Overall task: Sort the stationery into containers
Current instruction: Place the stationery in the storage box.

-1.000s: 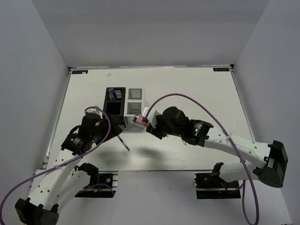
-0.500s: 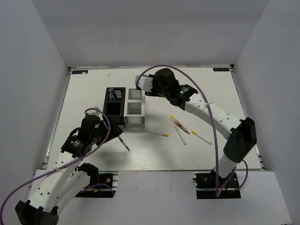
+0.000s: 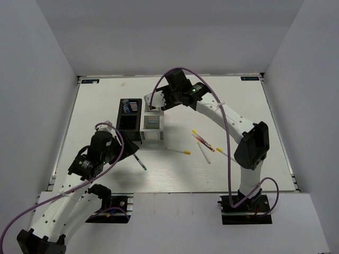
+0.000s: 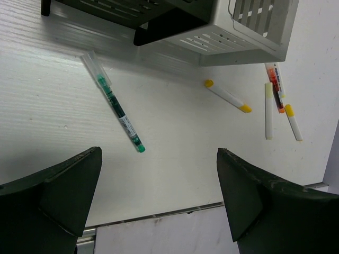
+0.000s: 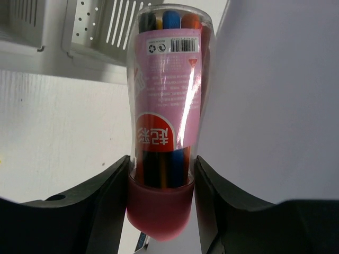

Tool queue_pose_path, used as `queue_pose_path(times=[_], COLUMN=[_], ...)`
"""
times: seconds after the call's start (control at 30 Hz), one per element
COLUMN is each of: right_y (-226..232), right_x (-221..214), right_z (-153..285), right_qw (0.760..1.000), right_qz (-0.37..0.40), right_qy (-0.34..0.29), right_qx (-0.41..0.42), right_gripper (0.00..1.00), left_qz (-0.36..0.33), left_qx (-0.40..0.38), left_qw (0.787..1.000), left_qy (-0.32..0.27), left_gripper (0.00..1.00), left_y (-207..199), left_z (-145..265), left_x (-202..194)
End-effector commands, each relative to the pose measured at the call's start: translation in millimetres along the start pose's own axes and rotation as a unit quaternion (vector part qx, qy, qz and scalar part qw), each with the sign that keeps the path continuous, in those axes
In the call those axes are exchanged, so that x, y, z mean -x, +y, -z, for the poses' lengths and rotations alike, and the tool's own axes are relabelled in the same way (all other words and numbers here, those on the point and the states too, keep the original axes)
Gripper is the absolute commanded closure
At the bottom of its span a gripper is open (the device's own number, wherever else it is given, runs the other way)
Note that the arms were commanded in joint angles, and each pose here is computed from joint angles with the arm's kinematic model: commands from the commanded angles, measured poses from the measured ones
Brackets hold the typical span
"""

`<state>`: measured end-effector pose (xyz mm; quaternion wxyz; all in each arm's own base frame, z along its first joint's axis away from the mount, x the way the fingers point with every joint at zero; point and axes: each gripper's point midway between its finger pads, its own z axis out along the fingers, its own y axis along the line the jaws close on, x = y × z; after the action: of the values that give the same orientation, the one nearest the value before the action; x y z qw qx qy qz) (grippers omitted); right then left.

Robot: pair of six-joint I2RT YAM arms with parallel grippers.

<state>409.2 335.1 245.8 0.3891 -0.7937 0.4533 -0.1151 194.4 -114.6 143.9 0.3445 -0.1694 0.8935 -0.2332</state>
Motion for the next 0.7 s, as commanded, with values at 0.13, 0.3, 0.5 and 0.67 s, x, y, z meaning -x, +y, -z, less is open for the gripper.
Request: queue_pose_path(times=[0.13,0.3,0.5,0.67], right_y=[-19,-17,-10,-10], right_x=[-6,-7,-6,3], right_z=[-21,-34,-37,-37], right_qw=[0.992,0.987,0.98,0.971], right_qz=[0.117,0.148,0.187,0.227], right_qy=[0.035,0.06,0.066,0.07], right_qx=[0.016,0.016,0.021,0.016], right_gripper=[1.0,1.0,1.0,1.0], left_qz=[-0.003,-0.003,-0.003,-0.003], left_qx=[-0.015,-0.015,-0.011,-0.011], left_qw=[1.0,1.0,1.0,1.0], left_qy=[-0.007,-0.007,-0.004,-0.004], left_gripper=[0.01,0.01,0.01,0.01], left_y=[-5,-5,-5,-5], left_z=[2,2,1,1], left_x=[2,2,1,1])
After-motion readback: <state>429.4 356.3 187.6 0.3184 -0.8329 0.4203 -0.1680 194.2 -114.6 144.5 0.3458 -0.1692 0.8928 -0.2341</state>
